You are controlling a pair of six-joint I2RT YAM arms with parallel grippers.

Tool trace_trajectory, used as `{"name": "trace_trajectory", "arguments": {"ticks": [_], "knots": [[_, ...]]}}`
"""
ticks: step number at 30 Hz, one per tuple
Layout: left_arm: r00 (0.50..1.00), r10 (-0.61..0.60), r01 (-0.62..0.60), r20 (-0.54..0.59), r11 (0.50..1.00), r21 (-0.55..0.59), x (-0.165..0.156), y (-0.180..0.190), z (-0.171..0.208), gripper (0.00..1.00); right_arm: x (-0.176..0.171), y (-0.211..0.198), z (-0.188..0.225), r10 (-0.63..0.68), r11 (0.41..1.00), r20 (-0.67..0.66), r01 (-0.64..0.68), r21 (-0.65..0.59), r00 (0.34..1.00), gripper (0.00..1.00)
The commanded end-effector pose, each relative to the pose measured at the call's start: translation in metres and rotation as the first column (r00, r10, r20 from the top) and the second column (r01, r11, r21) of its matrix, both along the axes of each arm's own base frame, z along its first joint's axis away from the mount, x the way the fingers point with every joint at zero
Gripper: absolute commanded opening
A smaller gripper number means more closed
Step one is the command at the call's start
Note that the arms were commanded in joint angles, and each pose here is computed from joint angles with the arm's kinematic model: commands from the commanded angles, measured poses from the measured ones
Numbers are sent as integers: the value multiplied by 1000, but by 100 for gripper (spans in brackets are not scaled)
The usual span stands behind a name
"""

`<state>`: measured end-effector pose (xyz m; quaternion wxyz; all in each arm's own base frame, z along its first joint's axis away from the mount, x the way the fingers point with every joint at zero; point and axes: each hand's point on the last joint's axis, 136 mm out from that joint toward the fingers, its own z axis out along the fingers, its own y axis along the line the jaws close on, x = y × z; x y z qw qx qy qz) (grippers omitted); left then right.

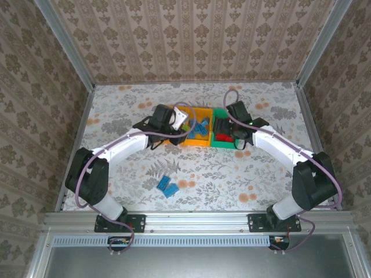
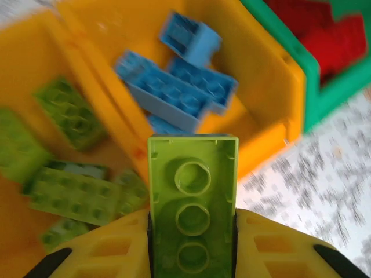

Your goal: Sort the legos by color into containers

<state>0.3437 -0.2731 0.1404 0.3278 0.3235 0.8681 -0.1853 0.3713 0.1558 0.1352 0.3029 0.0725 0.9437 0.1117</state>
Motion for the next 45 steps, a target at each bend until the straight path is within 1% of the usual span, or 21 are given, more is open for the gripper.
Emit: {"name": "trace_trajectory", "arguments": {"ticks": [1,3,4,5,6,10,14,16,17,19,20,22,25,26,27,29,34,38,41,43,45], "knots": [[992,127,-126,15,990,-60,38,13,18,30,-9,23,4,67,998,59,-67,-12,996,85],[981,191,-193,-29,978,-77,59,22,12,31,-19,45,-3,166,986,68,-164,-35,984,85],[977,209,-213,-51,973,-89,67,24,10,34,-24,54,-6,204,979,71,-201,-46,976,85],[970,232,-239,-80,966,-103,74,24,5,34,-30,64,-11,244,969,69,-240,-54,967,85],[957,267,-280,-109,953,-119,87,34,2,34,-37,73,-15,280,959,65,-277,-55,958,85],[948,288,-307,-138,940,-149,105,32,-3,34,-66,106,-31,406,913,55,-402,-64,912,86],[939,290,-319,-183,934,-161,115,28,-12,35,-101,141,-50,526,849,36,-522,-83,850,92],[935,291,-327,-204,930,-168,116,28,-15,38,-118,157,-59,570,819,21,-566,-95,821,96],[932,294,-331,-211,929,-167,116,28,-18,42,-127,166,-63,591,803,19,-586,-107,806,99],[931,294,-333,-214,927,-173,116,27,-17,48,-142,180,-71,620,778,3,-614,-131,785,100],[931,293,-333,-216,927,-175,115,27,-17,54,-149,186,-74,628,769,-7,-622,-148,778,100],[930,298,-338,-215,924,-179,115,28,-14,69,-162,199,-78,637,758,-33,-633,-158,770,100],[930,302,-340,-208,922,-186,112,29,-8,89,-182,217,-83,654,736,-62,-653,-176,754,100],[931,304,-342,-203,921,-188,112,30,-5,98,-187,221,-84,659,728,-68,-658,-194,749,100],[932,305,-342,-197,921,-189,110,31,-2,100,-191,224,-84,662,721,-70,-660,-211,746,100],[933,309,-343,-186,920,-189,108,34,2,100,-198,229,-84,666,715,-75,-664,-220,742,100],[935,314,-343,-165,921,-186,101,39,9,100,-212,242,-88,672,718,-76,-673,-180,737,100],[937,313,-339,-154,921,-189,96,42,14,100,-212,237,-104,649,714,-130,-659,-235,749,100],[936,320,-344,-148,920,-187,92,45,16,100,-210,236,-112,632,719,-146,-646,-257,761,98],[935,324,-347,-144,919,-187,88,47,17,100,-207,234,-116,618,721,-156,-634,-279,771,97],[935,325,-349,-142,918,-191,86,48,19,100,-206,235,-119,614,718,-168,-634,-289,772,92]]}}
